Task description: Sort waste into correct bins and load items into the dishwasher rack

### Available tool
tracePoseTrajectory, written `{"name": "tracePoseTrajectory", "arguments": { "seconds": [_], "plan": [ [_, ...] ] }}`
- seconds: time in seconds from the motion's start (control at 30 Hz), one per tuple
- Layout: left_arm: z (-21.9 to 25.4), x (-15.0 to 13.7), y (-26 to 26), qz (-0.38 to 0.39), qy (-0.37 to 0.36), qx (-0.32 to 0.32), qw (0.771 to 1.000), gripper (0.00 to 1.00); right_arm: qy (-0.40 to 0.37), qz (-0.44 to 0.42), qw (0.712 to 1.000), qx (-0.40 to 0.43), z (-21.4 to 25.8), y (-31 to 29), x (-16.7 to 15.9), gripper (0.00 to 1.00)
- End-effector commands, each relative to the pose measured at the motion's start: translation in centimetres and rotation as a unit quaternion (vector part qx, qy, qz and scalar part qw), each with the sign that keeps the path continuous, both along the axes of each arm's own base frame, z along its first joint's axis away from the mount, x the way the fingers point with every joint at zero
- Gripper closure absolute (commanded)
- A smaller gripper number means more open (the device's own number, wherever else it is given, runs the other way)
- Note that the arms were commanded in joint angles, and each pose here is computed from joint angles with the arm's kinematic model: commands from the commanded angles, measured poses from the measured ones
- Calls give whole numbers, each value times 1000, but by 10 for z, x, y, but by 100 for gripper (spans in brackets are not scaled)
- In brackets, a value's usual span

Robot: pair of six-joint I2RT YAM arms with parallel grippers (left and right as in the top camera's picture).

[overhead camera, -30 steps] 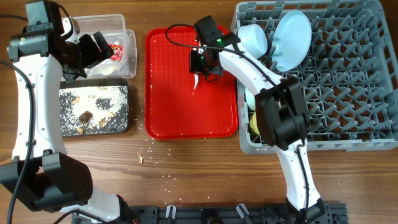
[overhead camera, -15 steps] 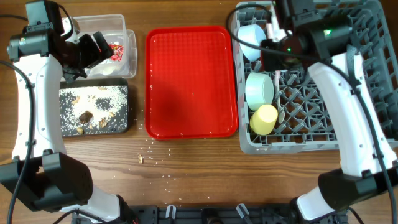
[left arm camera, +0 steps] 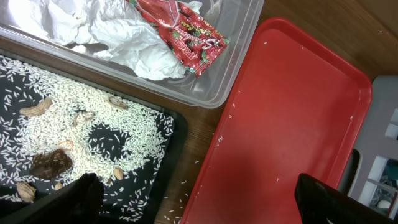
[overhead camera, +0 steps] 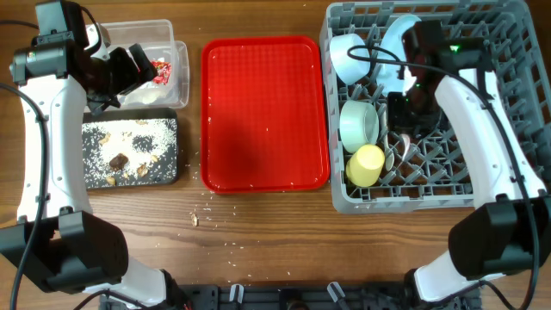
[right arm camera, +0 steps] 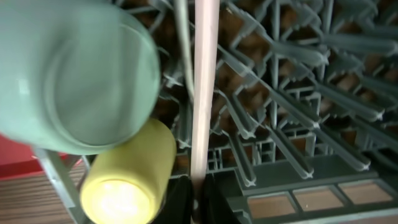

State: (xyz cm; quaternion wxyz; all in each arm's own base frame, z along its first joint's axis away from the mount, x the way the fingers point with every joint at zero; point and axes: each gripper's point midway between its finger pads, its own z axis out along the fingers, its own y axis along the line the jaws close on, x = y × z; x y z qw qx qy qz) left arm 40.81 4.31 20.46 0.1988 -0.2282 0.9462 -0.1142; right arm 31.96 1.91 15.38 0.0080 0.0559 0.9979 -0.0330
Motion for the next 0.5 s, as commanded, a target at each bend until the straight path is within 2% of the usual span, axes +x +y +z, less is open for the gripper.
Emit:
{"name": "tracePoseTrajectory", "arguments": {
  "seconds": [0.0, 0.1, 0.17, 0.33, 0.47],
  "plan": [
    [5, 1, 2, 8, -6, 2, 1000, 0, 19, -26, 999, 15, -4, -2, -7, 76],
    [5, 1, 2, 8, -6, 2, 1000, 0, 24, -22, 999, 23, -4, 1, -9, 61],
    [5, 1, 2, 8, -6, 2, 1000, 0, 27, -13, 999, 36, -3, 6, -11, 55],
    [5, 1, 2, 8, -6, 2, 1000, 0, 0, 9, 997, 78, 18, 19, -17, 52],
    [5, 1, 2, 8, -6, 2, 1000, 0, -61, 49, 988, 131, 54, 36, -26, 52]
  ]
}}
